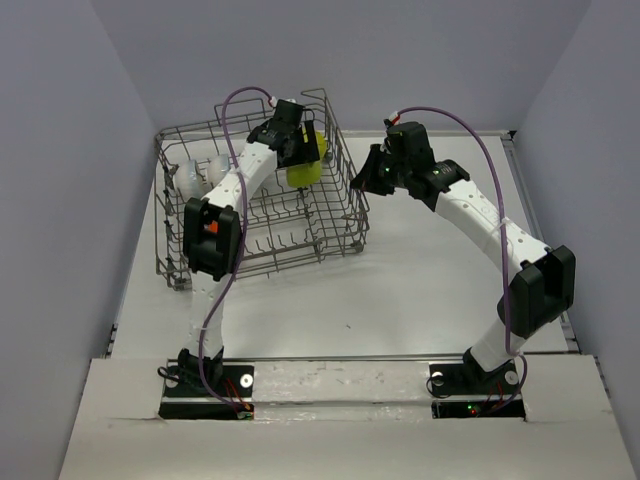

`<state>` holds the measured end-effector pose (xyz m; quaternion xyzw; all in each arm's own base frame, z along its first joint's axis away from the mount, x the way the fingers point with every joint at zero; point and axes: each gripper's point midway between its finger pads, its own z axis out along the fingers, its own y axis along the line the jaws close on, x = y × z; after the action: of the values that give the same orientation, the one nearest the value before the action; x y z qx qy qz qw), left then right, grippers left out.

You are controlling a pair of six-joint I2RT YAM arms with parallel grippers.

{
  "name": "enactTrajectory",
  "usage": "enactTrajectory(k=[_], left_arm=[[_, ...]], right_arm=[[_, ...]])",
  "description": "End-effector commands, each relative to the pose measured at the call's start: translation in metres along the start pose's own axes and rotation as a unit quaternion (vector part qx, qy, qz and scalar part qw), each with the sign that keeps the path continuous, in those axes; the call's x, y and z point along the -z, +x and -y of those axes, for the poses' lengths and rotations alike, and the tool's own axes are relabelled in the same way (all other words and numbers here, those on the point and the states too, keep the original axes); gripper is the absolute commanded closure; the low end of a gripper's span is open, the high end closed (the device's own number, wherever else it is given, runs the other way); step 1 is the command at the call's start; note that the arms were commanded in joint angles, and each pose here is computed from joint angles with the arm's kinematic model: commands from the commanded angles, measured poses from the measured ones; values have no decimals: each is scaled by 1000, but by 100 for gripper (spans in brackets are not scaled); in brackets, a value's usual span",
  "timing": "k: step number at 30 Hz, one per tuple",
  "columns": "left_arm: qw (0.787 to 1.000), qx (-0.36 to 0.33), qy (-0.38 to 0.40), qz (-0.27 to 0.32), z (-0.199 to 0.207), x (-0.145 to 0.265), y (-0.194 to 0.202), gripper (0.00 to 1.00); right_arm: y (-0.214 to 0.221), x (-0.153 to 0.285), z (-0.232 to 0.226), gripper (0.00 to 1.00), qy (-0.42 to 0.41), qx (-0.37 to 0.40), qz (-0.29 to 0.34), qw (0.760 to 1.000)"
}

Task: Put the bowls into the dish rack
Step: Place the upside down bowl on the dish rack.

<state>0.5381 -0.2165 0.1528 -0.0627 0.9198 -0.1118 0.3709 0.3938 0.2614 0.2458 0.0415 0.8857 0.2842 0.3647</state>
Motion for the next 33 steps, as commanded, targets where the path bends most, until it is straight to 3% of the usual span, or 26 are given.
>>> enactTrajectory(k=[1,33], left_arm=[[999,-4,33,23,25,14,-17,12],[998,-24,58,17,54,16,-8,12]], right_arm=[[-2,6,57,99,105,-17,8,994],[-2,6,55,99,101,-19,6,995]])
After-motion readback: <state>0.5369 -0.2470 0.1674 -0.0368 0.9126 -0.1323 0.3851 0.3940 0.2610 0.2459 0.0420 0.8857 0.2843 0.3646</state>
